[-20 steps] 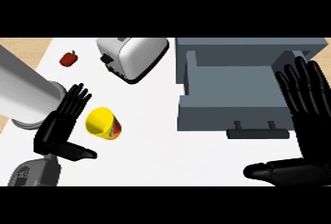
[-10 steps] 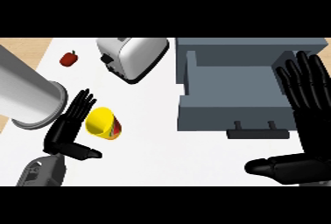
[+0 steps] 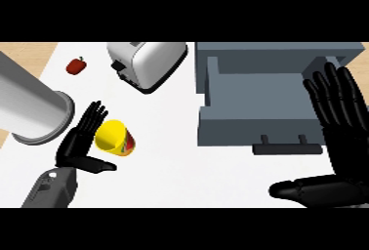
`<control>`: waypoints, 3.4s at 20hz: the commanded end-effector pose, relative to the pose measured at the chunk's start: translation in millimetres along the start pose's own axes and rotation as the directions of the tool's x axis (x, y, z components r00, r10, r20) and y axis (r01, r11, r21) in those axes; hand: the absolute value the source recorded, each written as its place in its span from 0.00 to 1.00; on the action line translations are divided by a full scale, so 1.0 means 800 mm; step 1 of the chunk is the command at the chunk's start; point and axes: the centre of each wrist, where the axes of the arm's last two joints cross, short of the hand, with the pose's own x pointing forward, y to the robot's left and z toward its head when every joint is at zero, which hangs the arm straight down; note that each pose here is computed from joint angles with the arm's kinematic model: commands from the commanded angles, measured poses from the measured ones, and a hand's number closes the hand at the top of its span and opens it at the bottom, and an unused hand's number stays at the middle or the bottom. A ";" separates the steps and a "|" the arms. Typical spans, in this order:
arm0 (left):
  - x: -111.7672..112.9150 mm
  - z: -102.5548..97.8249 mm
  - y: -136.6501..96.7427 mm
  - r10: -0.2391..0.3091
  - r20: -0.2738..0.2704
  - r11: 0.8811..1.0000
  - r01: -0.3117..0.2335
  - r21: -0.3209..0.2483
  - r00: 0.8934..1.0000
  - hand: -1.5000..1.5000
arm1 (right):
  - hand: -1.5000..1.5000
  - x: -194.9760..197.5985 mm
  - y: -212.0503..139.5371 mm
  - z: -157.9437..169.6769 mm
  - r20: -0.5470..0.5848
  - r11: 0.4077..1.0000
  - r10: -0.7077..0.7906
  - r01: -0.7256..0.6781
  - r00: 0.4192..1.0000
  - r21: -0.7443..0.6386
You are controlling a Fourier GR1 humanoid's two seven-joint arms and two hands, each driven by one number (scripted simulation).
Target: Pick up the cup, place it into the drawer and close the drawer
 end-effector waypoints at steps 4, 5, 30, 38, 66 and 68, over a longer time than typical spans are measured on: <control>-0.019 -0.019 -0.003 -0.032 -0.005 0.999 0.032 0.021 0.999 0.00 | 0.00 0.032 -0.006 -0.011 0.010 1.000 -0.007 0.007 1.000 0.011; -0.023 -0.011 0.004 -0.001 -0.009 1.000 0.001 0.010 1.000 0.00 | 0.00 0.013 0.007 -0.003 0.005 1.000 -0.011 0.011 1.000 0.014; -0.045 -0.004 -0.013 0.208 -0.022 0.975 -0.209 -0.072 0.978 0.00 | 0.00 0.007 -0.004 0.007 -0.013 1.000 -0.020 0.020 1.000 0.020; -0.055 -0.010 -0.040 0.318 -0.008 0.938 -0.316 -0.143 0.948 1.00 | 0.00 0.009 -0.014 -0.006 0.005 0.999 -0.032 0.032 0.999 0.005; 0.026 -0.043 -0.071 0.084 0.382 0.987 -0.129 0.096 0.920 1.00 | 0.00 0.012 -0.018 0.025 -0.015 1.000 -0.014 0.014 1.000 -0.026; 0.043 -0.055 -0.099 0.125 0.399 0.986 -0.157 0.049 0.908 1.00 | 0.00 0.009 -0.019 0.012 -0.036 0.999 0.013 -0.014 0.999 -0.031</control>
